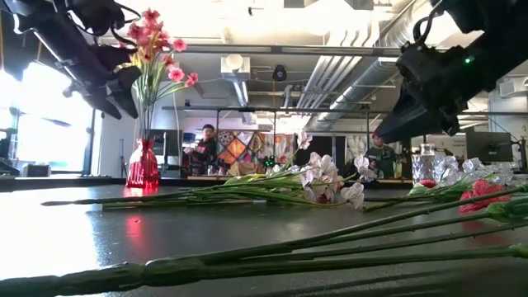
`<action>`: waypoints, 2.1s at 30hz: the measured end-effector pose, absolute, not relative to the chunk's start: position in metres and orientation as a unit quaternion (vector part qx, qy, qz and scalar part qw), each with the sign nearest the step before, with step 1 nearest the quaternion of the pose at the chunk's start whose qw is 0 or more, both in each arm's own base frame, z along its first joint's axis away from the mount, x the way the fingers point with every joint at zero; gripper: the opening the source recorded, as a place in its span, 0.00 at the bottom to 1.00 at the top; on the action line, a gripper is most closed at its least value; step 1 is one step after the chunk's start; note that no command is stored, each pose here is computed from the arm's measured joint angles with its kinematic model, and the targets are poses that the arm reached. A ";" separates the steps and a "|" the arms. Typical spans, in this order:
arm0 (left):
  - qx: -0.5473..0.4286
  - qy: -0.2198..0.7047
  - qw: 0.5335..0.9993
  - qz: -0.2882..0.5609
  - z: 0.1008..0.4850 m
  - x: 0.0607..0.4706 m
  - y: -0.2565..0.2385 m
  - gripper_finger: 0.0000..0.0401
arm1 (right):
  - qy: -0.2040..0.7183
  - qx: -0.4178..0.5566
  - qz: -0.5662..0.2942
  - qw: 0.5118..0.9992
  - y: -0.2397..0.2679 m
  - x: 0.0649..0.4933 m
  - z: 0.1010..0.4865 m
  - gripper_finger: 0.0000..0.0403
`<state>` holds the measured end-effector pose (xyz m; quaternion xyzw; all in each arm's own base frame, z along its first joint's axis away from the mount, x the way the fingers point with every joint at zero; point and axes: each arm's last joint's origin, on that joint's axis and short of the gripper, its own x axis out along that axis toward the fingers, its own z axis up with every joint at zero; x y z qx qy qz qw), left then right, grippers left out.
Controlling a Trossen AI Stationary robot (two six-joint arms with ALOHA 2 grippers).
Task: Sort flowers into vase by color
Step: Put the pink flower into the red vase
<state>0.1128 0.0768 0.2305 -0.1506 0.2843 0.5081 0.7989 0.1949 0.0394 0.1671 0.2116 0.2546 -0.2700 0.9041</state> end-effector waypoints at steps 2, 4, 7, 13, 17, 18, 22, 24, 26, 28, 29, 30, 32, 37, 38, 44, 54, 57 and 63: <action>-0.152 0.290 0.803 0.499 0.230 0.114 0.073 0.59 | 0.266 0.226 -0.242 0.905 0.041 0.194 0.169 0.32; -0.155 0.293 0.807 0.489 0.229 0.116 0.069 0.59 | 0.277 0.237 -0.223 0.904 0.042 0.194 0.169 0.32; -0.158 0.296 0.816 0.471 0.228 0.118 0.063 0.59 | 0.285 0.249 -0.216 0.900 0.044 0.195 0.166 0.32; -0.163 0.293 0.838 0.431 0.228 0.125 0.048 0.59 | 0.292 0.256 -0.204 0.899 0.053 0.194 0.164 0.32; -0.140 0.286 0.854 0.412 0.228 0.130 0.038 0.59 | 0.277 0.267 -0.191 0.903 0.059 0.194 0.166 0.32; -0.137 0.284 0.858 0.405 0.228 0.131 0.035 0.59 | 0.272 0.270 -0.186 0.905 0.060 0.195 0.168 0.32; -0.127 0.280 0.869 0.387 0.228 0.137 0.025 0.59 | 0.259 0.275 -0.171 0.910 0.065 0.196 0.170 0.32; -0.124 0.282 0.873 0.379 0.226 0.141 0.020 0.59 | 0.255 0.272 -0.164 0.913 0.068 0.196 0.171 0.32; -0.117 0.289 0.874 0.373 0.224 0.144 0.016 0.59 | 0.252 0.267 -0.164 0.916 0.070 0.195 0.171 0.32; -0.110 0.298 0.873 0.370 0.220 0.147 0.013 0.59 | 0.248 0.261 -0.167 0.918 0.072 0.194 0.172 0.32; -0.109 0.302 0.872 0.371 0.218 0.149 0.012 0.59 | 0.246 0.262 -0.167 0.918 0.073 0.193 0.172 0.32; -0.107 0.305 0.871 0.370 0.217 0.152 0.010 0.59 | 0.244 0.263 -0.169 0.918 0.074 0.193 0.172 0.32; -0.107 0.311 0.871 0.366 0.213 0.157 0.007 0.59 | 0.241 0.264 -0.165 0.919 0.076 0.192 0.172 0.32; -0.106 0.326 0.871 0.352 0.204 0.167 -0.002 0.59 | 0.227 0.274 -0.149 0.923 0.081 0.193 0.176 0.32; -0.108 0.328 0.871 0.349 0.202 0.169 -0.005 0.59 | 0.225 0.276 -0.146 0.923 0.082 0.193 0.176 0.32; -0.114 0.317 0.883 0.326 0.198 0.174 -0.024 0.59 | 0.226 0.275 -0.138 0.924 0.089 0.200 0.167 0.32; -0.131 0.290 0.906 0.279 0.197 0.167 -0.059 0.59 | 0.210 0.255 -0.123 0.936 0.096 0.219 0.151 0.32; -0.124 0.289 0.915 0.252 0.195 0.169 -0.070 0.59 | 0.190 0.241 -0.112 0.945 0.094 0.225 0.153 0.32; -0.085 0.294 0.934 0.182 0.187 0.181 -0.092 0.59 | 0.158 0.219 -0.069 0.960 0.086 0.237 0.159 0.32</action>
